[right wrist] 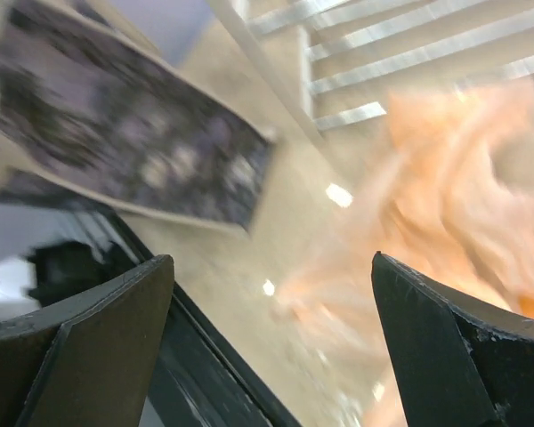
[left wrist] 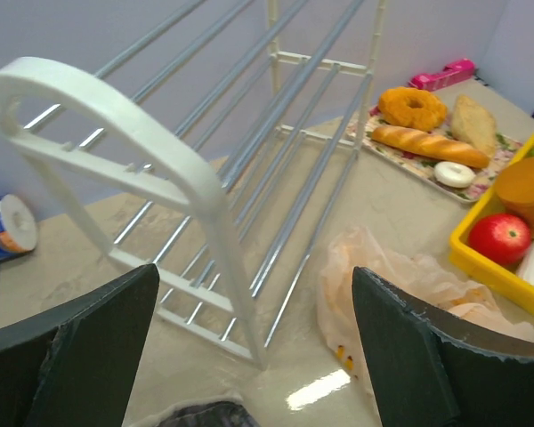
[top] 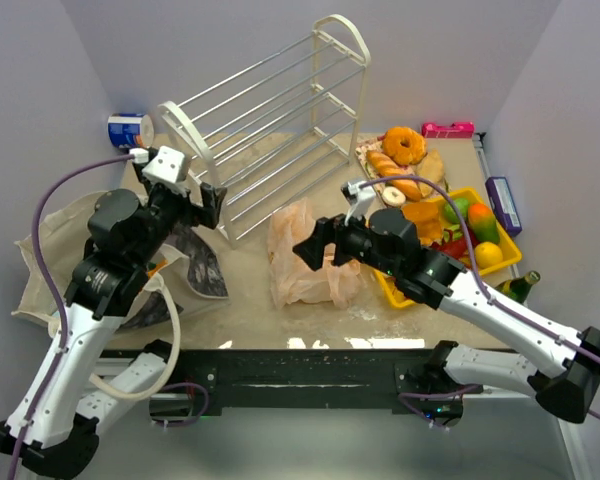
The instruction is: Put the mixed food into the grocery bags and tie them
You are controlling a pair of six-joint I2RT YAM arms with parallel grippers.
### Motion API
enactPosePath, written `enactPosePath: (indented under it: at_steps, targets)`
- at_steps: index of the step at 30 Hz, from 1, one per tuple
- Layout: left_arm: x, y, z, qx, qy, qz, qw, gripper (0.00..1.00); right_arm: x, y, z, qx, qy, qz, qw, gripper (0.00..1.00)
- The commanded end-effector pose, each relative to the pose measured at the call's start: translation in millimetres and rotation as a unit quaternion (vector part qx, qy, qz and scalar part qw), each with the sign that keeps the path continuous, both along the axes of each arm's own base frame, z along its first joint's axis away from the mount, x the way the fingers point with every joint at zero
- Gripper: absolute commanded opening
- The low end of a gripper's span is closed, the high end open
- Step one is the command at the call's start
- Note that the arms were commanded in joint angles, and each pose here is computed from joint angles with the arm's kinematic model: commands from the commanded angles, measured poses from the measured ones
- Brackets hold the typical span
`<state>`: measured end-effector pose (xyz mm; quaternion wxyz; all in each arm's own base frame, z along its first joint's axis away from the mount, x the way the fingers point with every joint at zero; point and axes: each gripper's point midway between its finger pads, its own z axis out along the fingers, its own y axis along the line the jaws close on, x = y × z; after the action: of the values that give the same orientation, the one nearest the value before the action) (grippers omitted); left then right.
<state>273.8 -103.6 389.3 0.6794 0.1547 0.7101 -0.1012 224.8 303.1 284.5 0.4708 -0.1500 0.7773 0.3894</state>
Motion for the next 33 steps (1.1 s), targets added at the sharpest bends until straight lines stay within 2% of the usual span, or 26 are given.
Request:
enactPosePath:
  at_steps: [1,2,3,11,17,21,24,33]
  targets:
    - [-4.1,-46.2,11.4,-0.031,-0.016,-0.075,0.997,0.95,-15.7,-54.1,-70.3,-0.116,0.056,-0.036,0.991,0.97]
    - [1.1,-49.0,6.6,-0.025,-0.010,-0.058,0.998,0.95,-21.0,-61.1,-80.7,-0.130,0.071,-0.037,0.988,0.97]
    - [-6.0,-65.8,5.9,-0.022,-0.008,-0.079,0.997,0.95,-24.7,-65.7,-83.7,-0.133,0.076,-0.039,0.987,0.97]
    - [-13.8,-120.9,-36.3,-0.020,0.039,-0.119,0.992,0.95,-41.8,-87.4,-121.2,-0.172,0.121,-0.050,0.976,0.93]
    - [-24.6,-155.3,-133.0,-0.041,0.151,-0.145,0.977,0.95,-39.7,-73.7,-137.1,-0.182,0.129,-0.024,0.975,0.88]
    - [-32.5,-160.8,-195.7,-0.059,0.221,-0.137,0.964,0.97,-34.9,-62.1,-146.4,-0.188,0.134,-0.009,0.973,0.82]
    - [-36.3,-157.7,-221.6,-0.067,0.253,-0.119,0.958,0.98,-35.1,-57.3,-154.0,-0.193,0.144,0.001,0.971,0.77]
    - [-47.6,-153.9,-259.6,-0.077,0.303,-0.104,0.944,0.98,-36.3,-59.2,-161.1,-0.194,0.149,-0.004,0.970,0.57]
